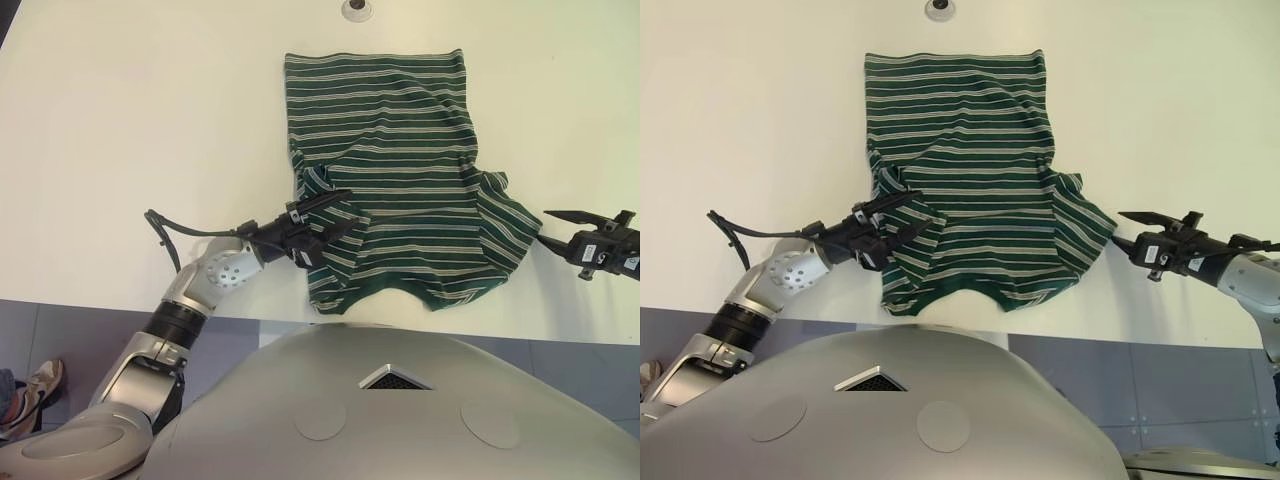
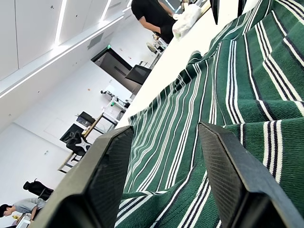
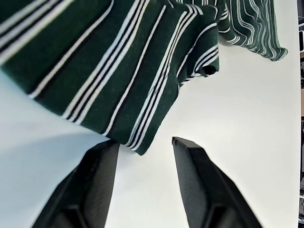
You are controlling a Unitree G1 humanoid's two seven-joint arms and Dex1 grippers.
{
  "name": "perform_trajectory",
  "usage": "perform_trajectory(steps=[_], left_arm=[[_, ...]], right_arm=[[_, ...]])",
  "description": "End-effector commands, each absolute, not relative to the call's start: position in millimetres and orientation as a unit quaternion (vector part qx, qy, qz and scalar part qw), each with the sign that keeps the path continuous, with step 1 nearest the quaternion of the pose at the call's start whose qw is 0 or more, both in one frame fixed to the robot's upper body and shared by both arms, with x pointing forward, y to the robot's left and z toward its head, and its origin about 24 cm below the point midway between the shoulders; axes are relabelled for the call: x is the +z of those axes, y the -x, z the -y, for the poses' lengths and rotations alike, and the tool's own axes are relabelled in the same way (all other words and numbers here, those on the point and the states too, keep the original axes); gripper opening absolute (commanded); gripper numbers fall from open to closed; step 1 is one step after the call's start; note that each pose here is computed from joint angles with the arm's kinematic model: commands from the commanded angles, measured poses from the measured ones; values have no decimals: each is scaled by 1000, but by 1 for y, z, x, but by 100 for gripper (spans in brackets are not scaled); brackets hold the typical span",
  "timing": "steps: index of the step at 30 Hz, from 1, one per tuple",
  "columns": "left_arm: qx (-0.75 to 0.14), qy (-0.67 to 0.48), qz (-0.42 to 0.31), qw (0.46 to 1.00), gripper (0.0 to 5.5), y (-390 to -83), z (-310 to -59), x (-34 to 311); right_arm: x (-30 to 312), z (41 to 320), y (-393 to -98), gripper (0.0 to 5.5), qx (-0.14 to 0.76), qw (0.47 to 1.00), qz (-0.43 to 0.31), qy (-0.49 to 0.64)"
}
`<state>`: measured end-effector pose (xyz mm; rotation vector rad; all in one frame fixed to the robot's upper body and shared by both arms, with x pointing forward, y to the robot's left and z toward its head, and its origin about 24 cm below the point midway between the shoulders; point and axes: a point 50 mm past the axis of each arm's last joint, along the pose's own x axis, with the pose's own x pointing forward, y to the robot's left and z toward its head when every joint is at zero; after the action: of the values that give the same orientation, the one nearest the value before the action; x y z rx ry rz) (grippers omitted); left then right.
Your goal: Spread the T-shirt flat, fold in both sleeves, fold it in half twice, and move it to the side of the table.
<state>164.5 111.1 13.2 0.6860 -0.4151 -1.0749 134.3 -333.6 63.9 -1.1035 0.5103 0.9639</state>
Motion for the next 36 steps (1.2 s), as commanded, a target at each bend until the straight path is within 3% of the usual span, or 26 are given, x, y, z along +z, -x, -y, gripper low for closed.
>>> perform_trajectory(steps=[1, 9, 18, 27, 36], left_arm=[[-498, -326, 191, 780, 252, -166, -111, 12], [-496, -330, 192, 780, 252, -167, -111, 12], [-496, -329, 194, 780, 252, -166, -111, 11], [-496, -327, 193, 781, 252, -166, -110, 10], [-499, -326, 193, 779, 252, -165, -109, 9]], right_arm=[[55, 332, -127, 178, 453, 700, -254, 489], [55, 330, -131, 7, 454, 702, -247, 491], [59, 321, -131, 2, 465, 710, -219, 482], [95, 295, -134, 2, 487, 747, -106, 440], [106, 286, -146, 2, 465, 769, -54, 435]])
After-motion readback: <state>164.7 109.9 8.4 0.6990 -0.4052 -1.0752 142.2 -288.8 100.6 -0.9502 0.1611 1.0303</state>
